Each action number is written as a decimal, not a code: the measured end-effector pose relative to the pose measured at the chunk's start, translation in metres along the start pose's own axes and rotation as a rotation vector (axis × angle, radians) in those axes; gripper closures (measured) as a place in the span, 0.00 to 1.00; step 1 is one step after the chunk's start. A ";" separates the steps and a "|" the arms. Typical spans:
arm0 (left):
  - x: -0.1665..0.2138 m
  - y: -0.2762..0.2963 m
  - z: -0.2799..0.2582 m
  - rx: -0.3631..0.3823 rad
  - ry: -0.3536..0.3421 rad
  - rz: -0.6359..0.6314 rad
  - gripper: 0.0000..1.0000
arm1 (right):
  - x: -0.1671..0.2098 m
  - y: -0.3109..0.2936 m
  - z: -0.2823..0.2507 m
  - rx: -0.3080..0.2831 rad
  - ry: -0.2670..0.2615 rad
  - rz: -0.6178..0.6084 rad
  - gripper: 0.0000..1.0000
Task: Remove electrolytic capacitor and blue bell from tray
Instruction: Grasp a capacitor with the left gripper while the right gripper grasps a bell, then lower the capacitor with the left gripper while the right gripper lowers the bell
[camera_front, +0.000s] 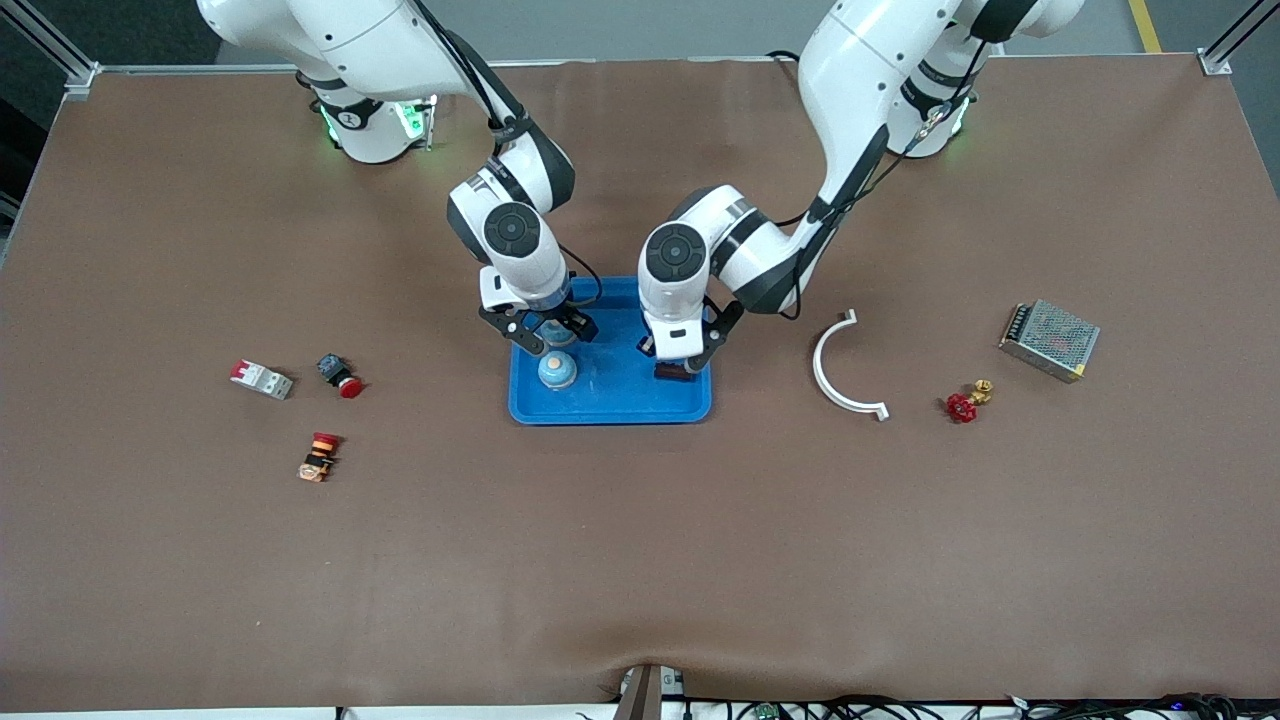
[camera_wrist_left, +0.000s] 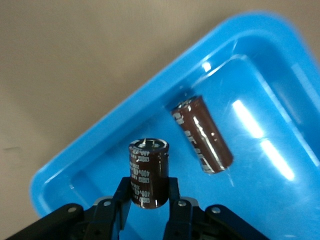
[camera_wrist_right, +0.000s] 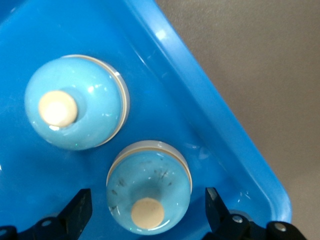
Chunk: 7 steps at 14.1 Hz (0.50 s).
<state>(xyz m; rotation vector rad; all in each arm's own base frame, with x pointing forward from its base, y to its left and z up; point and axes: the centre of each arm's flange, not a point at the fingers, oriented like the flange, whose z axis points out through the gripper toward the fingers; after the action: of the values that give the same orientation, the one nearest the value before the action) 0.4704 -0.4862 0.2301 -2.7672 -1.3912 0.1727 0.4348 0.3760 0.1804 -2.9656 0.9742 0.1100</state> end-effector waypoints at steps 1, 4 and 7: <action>0.007 0.000 -0.020 0.000 0.010 -0.006 0.66 | 0.002 0.000 0.000 0.000 0.002 0.003 0.00; 0.035 -0.010 -0.078 0.014 0.082 -0.004 0.66 | 0.010 0.002 -0.001 -0.001 0.008 0.015 0.00; 0.077 -0.026 -0.112 0.080 0.130 0.031 0.66 | 0.011 0.002 -0.002 -0.001 0.009 0.016 0.03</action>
<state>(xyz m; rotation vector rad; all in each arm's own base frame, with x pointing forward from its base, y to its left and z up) 0.5084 -0.4074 0.3371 -2.6828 -1.2832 0.0479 0.4430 0.3680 0.1812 -2.9628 0.9994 0.0971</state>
